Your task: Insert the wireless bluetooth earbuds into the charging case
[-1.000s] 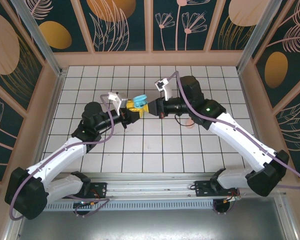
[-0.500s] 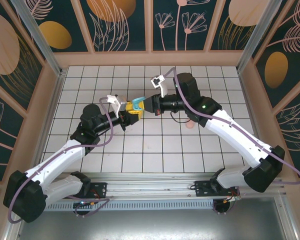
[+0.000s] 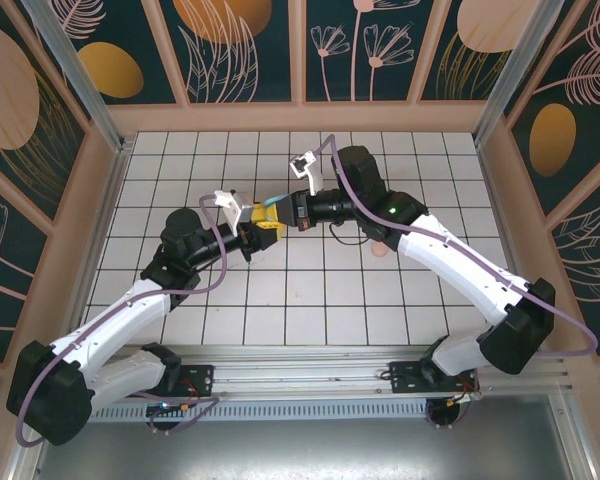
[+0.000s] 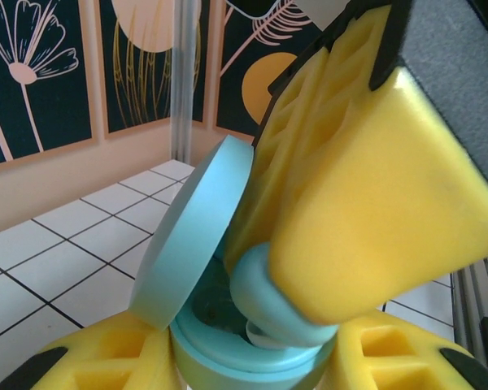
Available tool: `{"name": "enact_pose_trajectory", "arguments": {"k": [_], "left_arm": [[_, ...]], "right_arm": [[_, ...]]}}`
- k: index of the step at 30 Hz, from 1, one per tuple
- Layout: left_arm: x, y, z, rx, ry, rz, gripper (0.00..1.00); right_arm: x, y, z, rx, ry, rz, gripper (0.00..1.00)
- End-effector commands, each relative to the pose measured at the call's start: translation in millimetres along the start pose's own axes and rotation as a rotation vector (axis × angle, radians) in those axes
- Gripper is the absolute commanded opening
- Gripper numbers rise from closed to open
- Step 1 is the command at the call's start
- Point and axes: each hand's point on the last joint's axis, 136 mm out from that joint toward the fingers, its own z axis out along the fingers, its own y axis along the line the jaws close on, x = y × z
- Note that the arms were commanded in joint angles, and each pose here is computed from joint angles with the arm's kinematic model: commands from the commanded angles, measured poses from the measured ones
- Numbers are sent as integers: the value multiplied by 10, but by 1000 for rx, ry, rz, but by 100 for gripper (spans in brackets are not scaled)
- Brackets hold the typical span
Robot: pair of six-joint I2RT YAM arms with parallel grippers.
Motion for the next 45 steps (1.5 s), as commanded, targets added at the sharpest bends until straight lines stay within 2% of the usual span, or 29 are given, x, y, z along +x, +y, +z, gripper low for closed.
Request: {"name": "enact_pose_trajectory", "arguments": {"k": [1,11,21,33,40,45], "left_arm": [[-127,-54,-18,12,-43,53,0],[-146,-38,-21,0,-43,58,0],[-131,-23,-33,-11,-39,53,0],[-108,-4,-43,-24,-35,64,0],[-128,-3,-45,-27,-41,71,0],[-145,-3,-63,-35,-45,79,0]], "right_arm": [[-97,106,17,-21,-20,-5,7],[2,-163,29,132,13,0,10],[72,-175,117,147,52,-11,14],[-9,92,94,31,31,29,9],[111,-32,144,69,74,59,10],[137,-132,141,135,88,60,13]]}}
